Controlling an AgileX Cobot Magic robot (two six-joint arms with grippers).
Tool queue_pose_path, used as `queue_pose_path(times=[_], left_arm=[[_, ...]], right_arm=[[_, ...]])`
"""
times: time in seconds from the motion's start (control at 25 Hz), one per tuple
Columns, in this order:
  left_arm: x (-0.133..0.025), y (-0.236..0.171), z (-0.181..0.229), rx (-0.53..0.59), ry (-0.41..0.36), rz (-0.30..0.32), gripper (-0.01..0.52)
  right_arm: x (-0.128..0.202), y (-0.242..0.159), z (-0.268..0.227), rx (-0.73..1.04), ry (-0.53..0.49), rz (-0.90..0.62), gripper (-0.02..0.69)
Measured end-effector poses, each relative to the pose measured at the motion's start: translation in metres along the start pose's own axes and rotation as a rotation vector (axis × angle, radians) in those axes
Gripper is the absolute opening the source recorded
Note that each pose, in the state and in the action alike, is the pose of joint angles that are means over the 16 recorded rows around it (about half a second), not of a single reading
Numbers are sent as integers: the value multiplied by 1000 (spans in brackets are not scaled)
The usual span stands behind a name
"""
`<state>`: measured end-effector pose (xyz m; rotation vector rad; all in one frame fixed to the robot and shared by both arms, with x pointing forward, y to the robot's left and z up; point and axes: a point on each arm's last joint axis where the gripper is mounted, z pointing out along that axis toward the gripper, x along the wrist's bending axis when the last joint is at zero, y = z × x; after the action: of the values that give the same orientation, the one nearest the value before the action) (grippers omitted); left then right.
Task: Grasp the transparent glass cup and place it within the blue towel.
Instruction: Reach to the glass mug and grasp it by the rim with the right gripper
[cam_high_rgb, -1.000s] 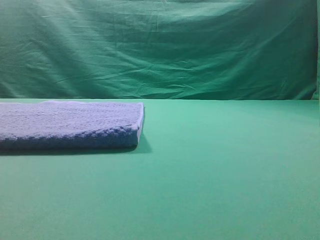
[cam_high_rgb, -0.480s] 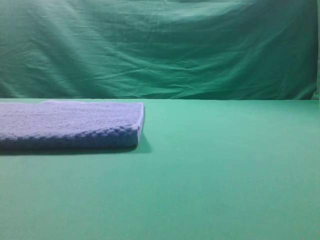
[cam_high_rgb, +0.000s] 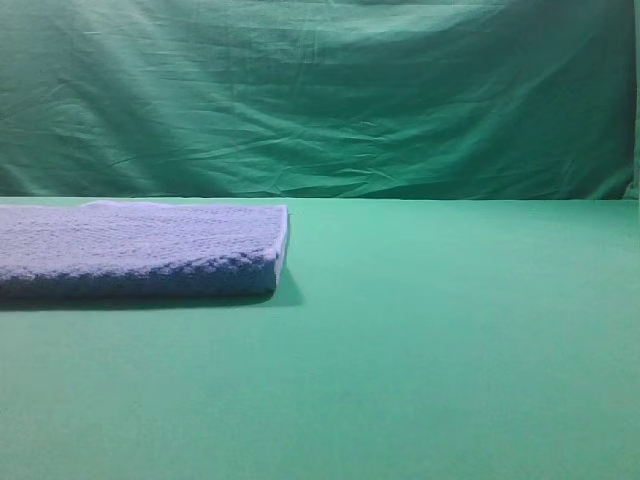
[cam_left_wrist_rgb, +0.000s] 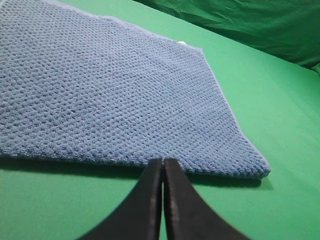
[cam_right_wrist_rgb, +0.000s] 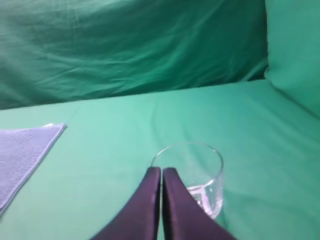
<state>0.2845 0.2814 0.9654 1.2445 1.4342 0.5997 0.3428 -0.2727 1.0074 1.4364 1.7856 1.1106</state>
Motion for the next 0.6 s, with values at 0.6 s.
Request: queue_pose_path(times=[0.6], left_arm=[[0, 0, 0, 0, 0, 0, 0]], right_arm=[[-7, 30, 47, 523, 35, -149, 9]])
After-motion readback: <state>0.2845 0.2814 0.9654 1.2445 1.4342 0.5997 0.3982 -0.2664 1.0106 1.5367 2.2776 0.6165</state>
